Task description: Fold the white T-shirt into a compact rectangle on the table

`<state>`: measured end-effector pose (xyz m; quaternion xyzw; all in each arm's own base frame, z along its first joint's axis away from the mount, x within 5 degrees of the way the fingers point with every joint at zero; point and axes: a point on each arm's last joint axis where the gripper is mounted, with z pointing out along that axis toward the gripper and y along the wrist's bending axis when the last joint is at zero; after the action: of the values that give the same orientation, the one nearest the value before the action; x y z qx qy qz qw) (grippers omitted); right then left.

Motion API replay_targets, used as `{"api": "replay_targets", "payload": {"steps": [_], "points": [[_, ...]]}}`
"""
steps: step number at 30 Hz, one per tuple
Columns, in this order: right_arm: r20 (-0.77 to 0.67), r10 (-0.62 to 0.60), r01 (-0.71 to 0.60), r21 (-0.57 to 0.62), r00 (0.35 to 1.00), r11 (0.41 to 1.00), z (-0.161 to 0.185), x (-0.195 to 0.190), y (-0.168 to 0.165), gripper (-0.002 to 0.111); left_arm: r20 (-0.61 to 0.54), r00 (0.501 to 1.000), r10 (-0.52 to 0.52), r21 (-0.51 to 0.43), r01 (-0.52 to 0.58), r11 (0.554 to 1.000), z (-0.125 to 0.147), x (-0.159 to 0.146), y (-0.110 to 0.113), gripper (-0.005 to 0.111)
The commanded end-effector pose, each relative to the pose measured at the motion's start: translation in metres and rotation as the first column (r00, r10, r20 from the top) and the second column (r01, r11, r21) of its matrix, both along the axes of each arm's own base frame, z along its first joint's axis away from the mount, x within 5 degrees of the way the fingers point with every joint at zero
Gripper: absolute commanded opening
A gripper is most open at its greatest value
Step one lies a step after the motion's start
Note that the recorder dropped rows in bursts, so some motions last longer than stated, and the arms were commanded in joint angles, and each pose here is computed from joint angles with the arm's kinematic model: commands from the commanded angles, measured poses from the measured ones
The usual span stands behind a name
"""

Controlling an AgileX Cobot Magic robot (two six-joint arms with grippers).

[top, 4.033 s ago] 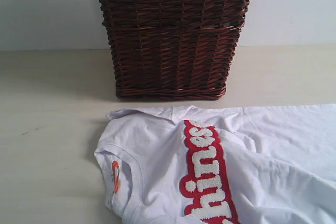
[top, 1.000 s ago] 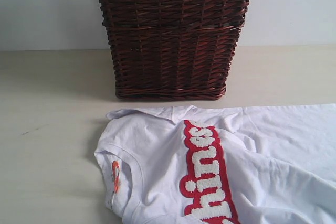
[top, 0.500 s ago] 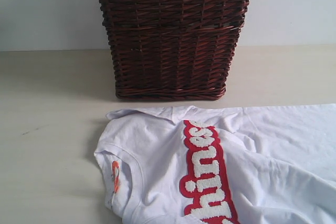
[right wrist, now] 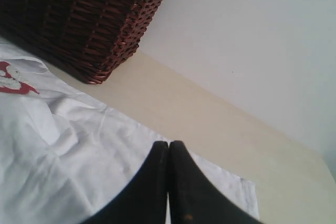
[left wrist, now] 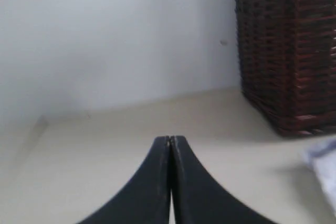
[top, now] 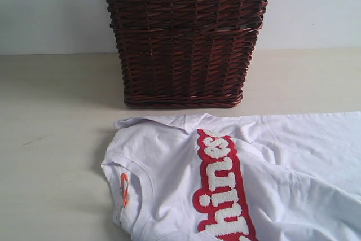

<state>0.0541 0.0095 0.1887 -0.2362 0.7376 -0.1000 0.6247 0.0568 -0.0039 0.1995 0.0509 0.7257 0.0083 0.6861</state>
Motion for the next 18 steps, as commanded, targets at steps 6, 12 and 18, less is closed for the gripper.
{"api": "replay_targets", "payload": {"steps": [6, 12, 18], "points": [[0.008, 0.005, -0.005, 0.062, 1.000, 0.998, 0.000, 0.000, 0.001, 0.000, 0.183, 0.983, -0.015, 0.438, -0.068, 0.896, 0.019, 0.011, 0.001, 0.000], [0.008, 0.005, -0.006, 0.065, 1.000, 0.998, 0.000, 0.000, 0.002, 0.000, 0.100, 0.995, -0.024, 0.609, -0.042, 0.792, 0.045, 0.047, 0.000, 0.000], [0.007, 0.005, -0.006, 0.068, 1.000, 0.998, 0.000, 0.000, 0.002, 0.000, -0.041, 0.992, 0.118, 0.124, -0.113, 0.986, 0.127, 0.151, 0.007, 0.000]]}}
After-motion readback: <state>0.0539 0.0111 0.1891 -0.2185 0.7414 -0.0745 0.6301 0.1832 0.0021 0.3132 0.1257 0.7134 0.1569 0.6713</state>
